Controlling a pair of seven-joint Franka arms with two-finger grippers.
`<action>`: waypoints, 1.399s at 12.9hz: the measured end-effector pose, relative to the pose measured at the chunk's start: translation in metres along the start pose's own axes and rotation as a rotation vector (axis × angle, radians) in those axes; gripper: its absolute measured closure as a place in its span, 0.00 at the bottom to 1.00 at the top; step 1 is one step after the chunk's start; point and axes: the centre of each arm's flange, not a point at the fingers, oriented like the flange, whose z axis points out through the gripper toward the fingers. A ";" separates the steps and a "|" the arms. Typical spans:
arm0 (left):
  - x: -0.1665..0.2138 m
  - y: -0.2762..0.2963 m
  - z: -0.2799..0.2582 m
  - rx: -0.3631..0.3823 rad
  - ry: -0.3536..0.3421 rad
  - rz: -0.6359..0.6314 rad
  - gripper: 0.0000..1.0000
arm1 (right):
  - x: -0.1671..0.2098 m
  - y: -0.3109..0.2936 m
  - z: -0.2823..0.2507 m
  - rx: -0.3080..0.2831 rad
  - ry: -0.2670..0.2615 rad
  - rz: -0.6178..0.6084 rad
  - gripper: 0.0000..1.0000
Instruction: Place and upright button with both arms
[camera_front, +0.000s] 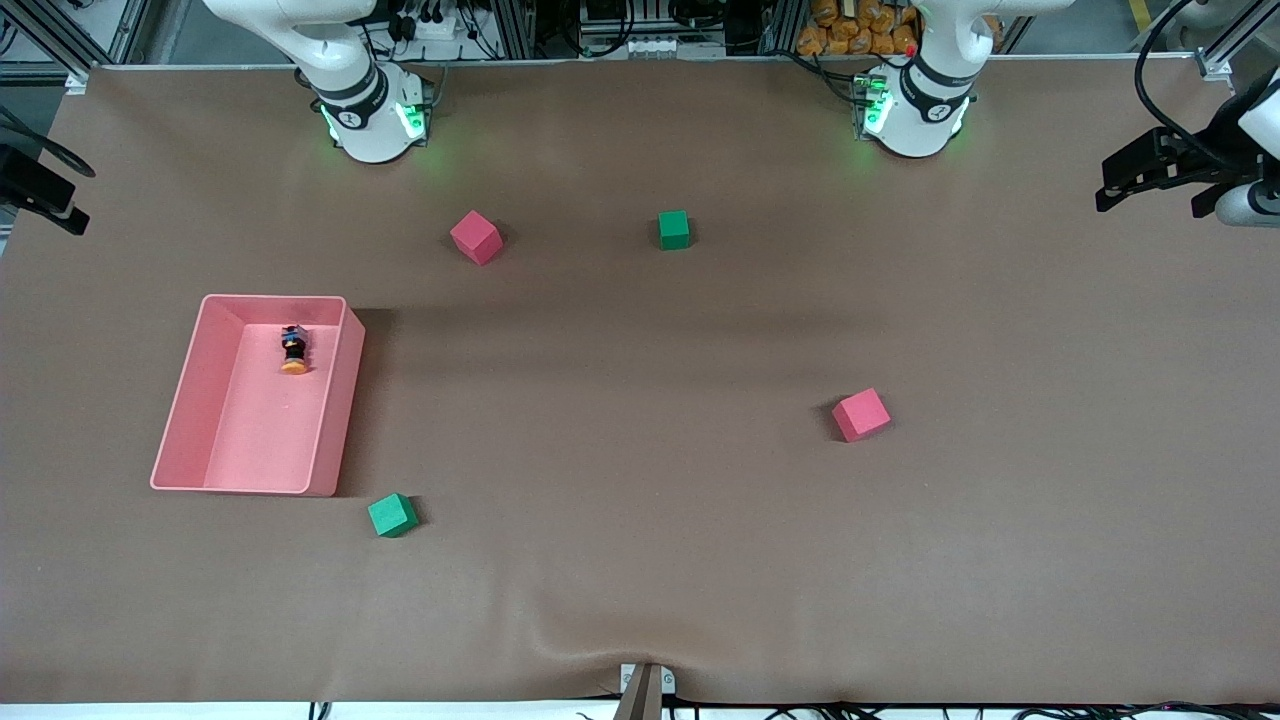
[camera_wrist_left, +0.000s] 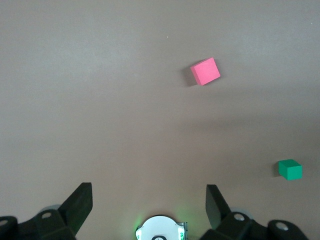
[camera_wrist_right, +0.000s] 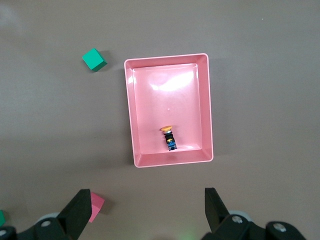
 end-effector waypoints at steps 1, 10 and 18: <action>0.000 0.000 0.000 0.000 0.000 0.000 0.00 | 0.000 -0.001 0.000 0.001 0.000 -0.002 0.00; 0.000 -0.001 0.000 0.000 0.000 -0.002 0.00 | 0.001 -0.004 0.007 0.000 -0.021 -0.007 0.00; 0.001 -0.001 0.001 0.000 -0.002 -0.003 0.00 | 0.025 0.033 0.200 -0.024 -0.189 0.013 0.00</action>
